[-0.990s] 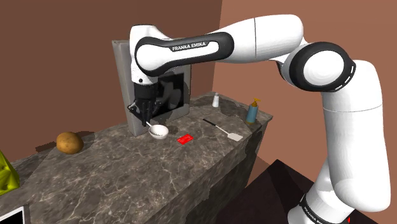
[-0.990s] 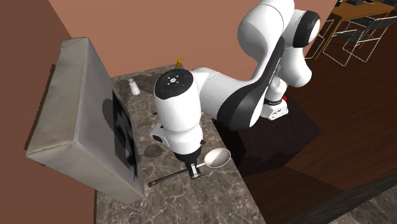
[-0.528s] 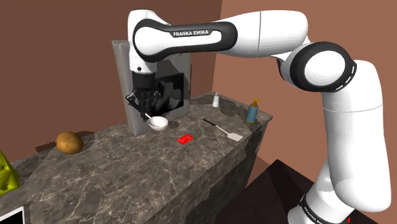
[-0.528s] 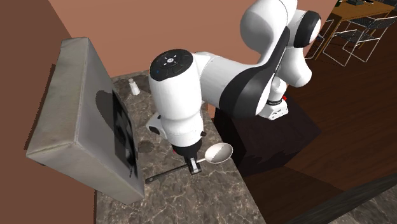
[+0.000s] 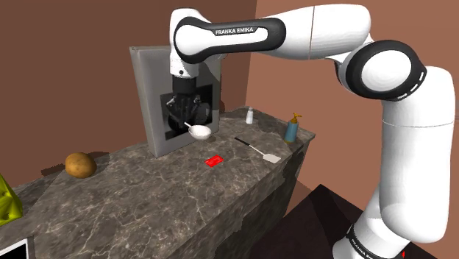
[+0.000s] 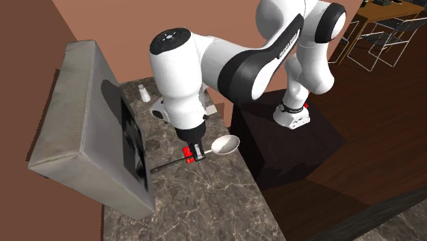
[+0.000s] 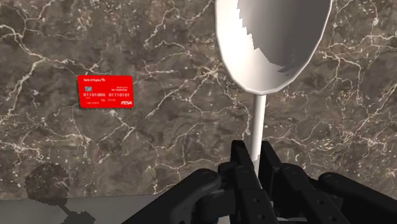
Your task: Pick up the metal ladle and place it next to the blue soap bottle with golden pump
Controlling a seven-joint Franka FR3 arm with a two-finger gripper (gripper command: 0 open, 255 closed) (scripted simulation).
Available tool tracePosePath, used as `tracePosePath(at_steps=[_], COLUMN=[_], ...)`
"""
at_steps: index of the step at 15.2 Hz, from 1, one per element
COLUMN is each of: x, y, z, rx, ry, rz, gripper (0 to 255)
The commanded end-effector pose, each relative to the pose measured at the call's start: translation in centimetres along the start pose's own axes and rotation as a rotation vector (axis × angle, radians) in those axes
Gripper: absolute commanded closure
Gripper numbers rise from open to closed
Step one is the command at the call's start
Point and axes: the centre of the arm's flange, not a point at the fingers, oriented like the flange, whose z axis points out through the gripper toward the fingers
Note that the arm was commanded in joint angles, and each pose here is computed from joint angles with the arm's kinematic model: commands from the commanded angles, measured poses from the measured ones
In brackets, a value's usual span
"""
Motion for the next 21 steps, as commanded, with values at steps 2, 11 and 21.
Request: tracePosePath(at_steps=[2,11,21], x=[0.1,0.5,1.0], y=[3.8,15.6,28.7], z=[-0.5,-1.7,-3.1], rx=[0.0,0.0,0.0], ry=[0.0,0.0,0.0], rz=[-0.001,-0.001,-0.001], gripper=[255,255,255])
